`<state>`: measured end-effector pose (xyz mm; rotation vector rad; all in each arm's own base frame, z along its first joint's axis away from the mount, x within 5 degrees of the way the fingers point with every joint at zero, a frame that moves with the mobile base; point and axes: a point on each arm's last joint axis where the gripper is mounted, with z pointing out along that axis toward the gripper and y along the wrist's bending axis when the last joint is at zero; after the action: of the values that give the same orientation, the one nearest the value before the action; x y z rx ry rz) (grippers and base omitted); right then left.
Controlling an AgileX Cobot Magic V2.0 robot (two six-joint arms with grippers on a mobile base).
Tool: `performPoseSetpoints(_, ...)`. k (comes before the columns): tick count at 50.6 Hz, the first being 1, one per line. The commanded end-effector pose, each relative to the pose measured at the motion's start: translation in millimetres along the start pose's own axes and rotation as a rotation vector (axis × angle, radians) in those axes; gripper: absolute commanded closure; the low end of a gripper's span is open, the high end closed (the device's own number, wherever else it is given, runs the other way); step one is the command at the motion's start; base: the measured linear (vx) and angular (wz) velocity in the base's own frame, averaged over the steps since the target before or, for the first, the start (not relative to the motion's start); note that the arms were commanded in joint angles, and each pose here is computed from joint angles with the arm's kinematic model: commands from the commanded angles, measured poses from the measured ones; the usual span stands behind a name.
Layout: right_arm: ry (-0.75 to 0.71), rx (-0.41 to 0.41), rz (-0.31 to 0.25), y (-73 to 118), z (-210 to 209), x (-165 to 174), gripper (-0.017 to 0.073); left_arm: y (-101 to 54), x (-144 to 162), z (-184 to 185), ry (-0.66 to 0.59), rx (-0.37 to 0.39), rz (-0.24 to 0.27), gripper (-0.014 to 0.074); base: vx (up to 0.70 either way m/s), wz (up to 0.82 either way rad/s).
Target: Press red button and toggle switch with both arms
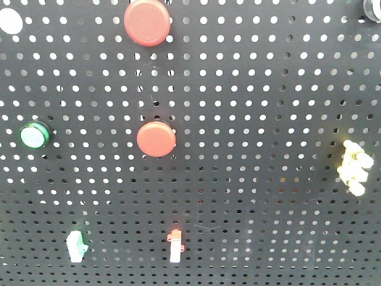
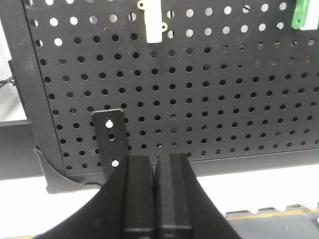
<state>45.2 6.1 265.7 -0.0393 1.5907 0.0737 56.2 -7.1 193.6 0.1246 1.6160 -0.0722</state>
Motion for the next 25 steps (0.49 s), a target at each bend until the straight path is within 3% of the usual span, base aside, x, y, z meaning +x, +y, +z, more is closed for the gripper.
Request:
performPoseSetpoints(1, -0.07, 0.071, -0.001, -7.3, 9, 12, 0.0562, 0.1, 4, 0, -0.064, -0.003, -0.008, 0.0591, 0.0, 0.0)
performPoseSetpoints(10, -0.117, 0.059, -0.011, -7.7, 16, 60, 0.0562, 0.1, 4, 0, -0.064, -0.003, -0.008, 0.0591, 0.0, 0.0)
performPoseSetpoints(25, -0.116, 0.061, 0.019, -7.9, 11, 63, 0.0562, 0.1, 4, 0, -0.062, -0.003, -0.008, 0.0591, 0.0, 0.0)
